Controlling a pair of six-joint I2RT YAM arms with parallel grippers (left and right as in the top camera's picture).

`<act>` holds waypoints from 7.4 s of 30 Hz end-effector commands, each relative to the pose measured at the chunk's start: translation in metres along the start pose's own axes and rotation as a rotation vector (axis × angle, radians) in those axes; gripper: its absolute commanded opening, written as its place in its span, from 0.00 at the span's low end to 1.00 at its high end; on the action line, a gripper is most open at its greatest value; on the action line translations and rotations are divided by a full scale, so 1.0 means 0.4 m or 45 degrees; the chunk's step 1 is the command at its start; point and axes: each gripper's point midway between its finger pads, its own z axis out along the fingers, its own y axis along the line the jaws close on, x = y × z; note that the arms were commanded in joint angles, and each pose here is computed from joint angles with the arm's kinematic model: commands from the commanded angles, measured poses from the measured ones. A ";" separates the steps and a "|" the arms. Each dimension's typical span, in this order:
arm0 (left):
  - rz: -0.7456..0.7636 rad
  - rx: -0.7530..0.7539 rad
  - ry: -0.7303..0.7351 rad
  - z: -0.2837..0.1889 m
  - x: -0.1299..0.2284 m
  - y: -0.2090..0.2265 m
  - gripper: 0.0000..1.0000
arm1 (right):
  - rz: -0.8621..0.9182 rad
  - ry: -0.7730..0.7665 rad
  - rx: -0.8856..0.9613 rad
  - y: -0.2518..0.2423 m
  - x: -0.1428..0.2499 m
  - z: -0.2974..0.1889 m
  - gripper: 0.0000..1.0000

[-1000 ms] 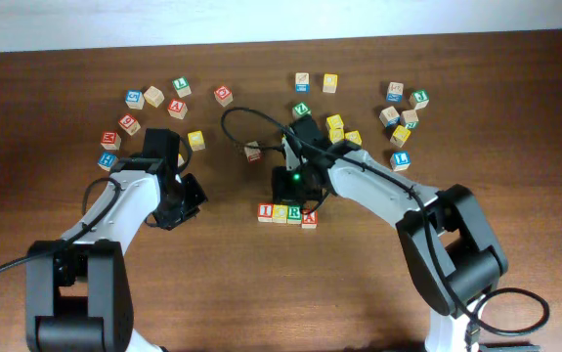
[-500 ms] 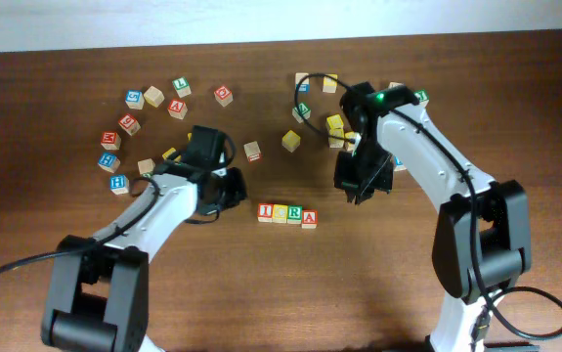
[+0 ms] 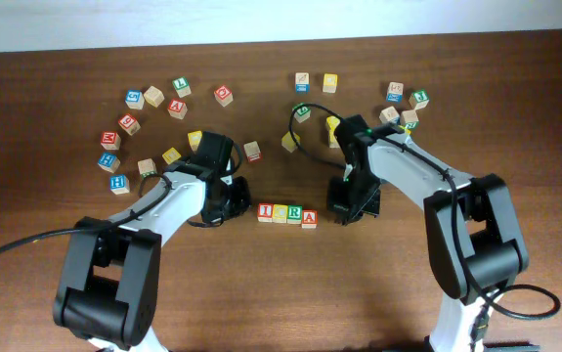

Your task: Spell out ICRA

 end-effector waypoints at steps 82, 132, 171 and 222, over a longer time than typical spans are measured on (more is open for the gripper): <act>-0.669 -0.314 -0.225 -0.366 -0.120 0.381 0.99 | -0.345 -0.190 0.045 0.134 0.111 0.050 0.04; -0.670 -0.315 -0.219 -0.366 -0.118 0.380 0.99 | -0.325 -0.253 -0.046 0.179 0.084 0.044 0.04; -0.097 -0.216 0.064 -0.067 0.019 0.081 0.06 | -0.208 -0.222 0.024 0.086 -0.013 -0.041 0.04; 0.024 -0.284 0.099 -0.002 0.038 0.050 0.09 | -0.231 -0.224 0.106 0.099 0.015 -0.052 0.04</act>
